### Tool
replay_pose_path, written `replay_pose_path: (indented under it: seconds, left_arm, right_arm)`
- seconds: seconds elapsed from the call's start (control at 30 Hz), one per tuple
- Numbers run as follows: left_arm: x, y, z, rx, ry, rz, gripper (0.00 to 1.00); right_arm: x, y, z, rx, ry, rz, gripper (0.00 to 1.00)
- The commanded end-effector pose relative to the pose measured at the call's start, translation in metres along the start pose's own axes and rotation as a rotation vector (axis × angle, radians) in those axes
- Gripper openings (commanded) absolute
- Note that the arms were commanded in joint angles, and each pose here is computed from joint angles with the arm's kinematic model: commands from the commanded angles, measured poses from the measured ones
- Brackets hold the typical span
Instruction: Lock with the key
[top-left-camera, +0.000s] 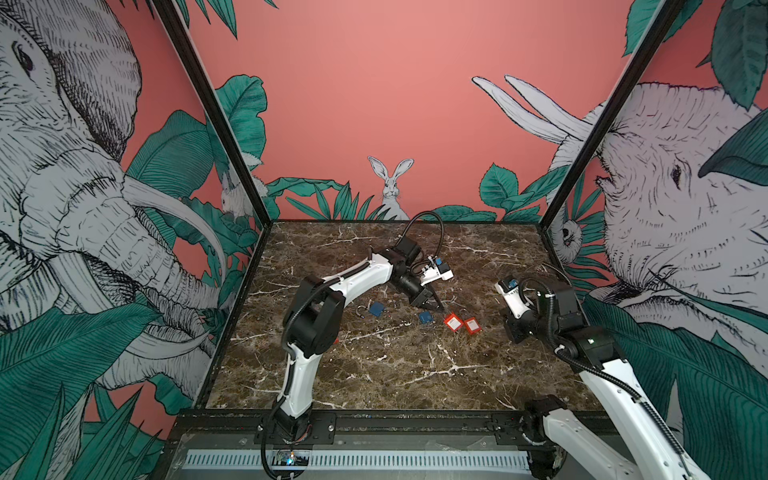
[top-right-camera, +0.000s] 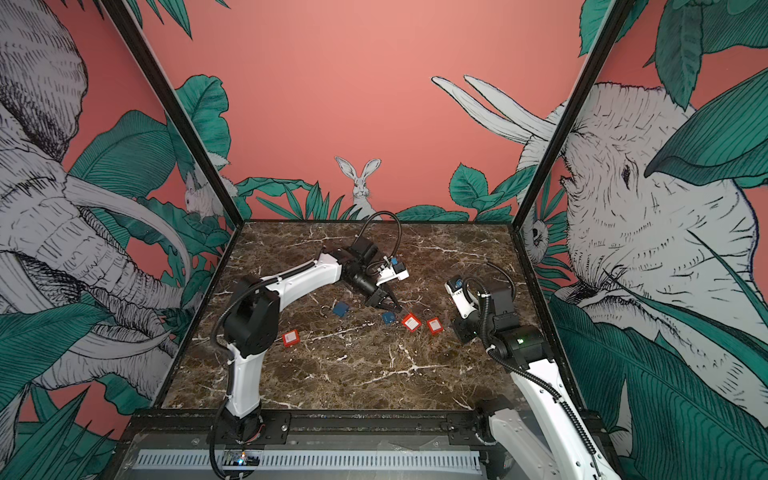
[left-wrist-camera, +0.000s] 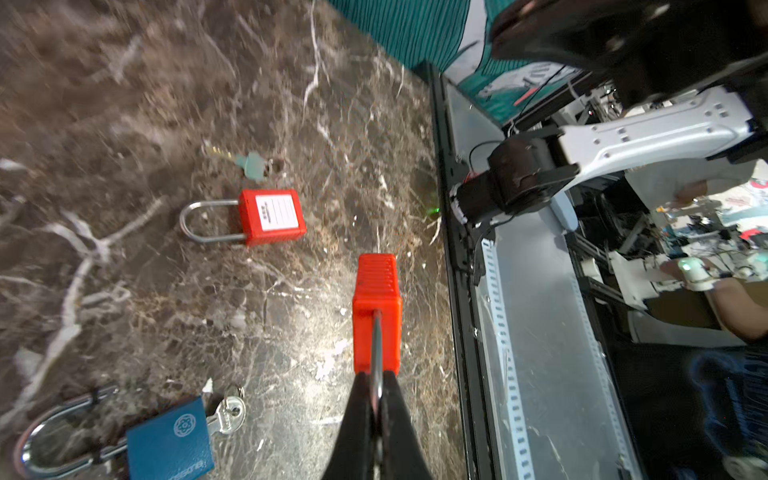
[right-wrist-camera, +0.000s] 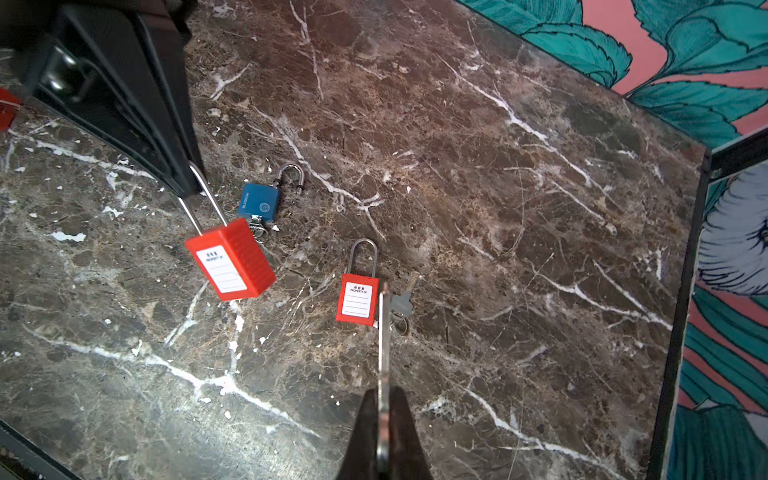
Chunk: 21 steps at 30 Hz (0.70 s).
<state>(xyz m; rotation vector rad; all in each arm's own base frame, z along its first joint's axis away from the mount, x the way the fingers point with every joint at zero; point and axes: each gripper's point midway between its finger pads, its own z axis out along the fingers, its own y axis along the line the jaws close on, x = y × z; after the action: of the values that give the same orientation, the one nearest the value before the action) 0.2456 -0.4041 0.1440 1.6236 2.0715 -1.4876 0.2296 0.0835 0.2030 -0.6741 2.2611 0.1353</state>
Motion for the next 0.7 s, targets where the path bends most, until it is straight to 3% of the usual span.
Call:
replay_pose_path:
  seconds: [0.0, 0.67]
  left_arm:
    - [0.017, -0.013, 0.008, 0.052, 0.117, -0.088, 0.00]
    - [0.039, 0.052, 0.039, -0.031, 0.285, -0.234, 0.00]
  right_arm:
    - [-0.004, 0.002, -0.004, -0.004, -0.041, 0.071, 0.00]
    - [-0.007, 0.014, 0.020, -0.059, -0.007, 0.258, 0.00]
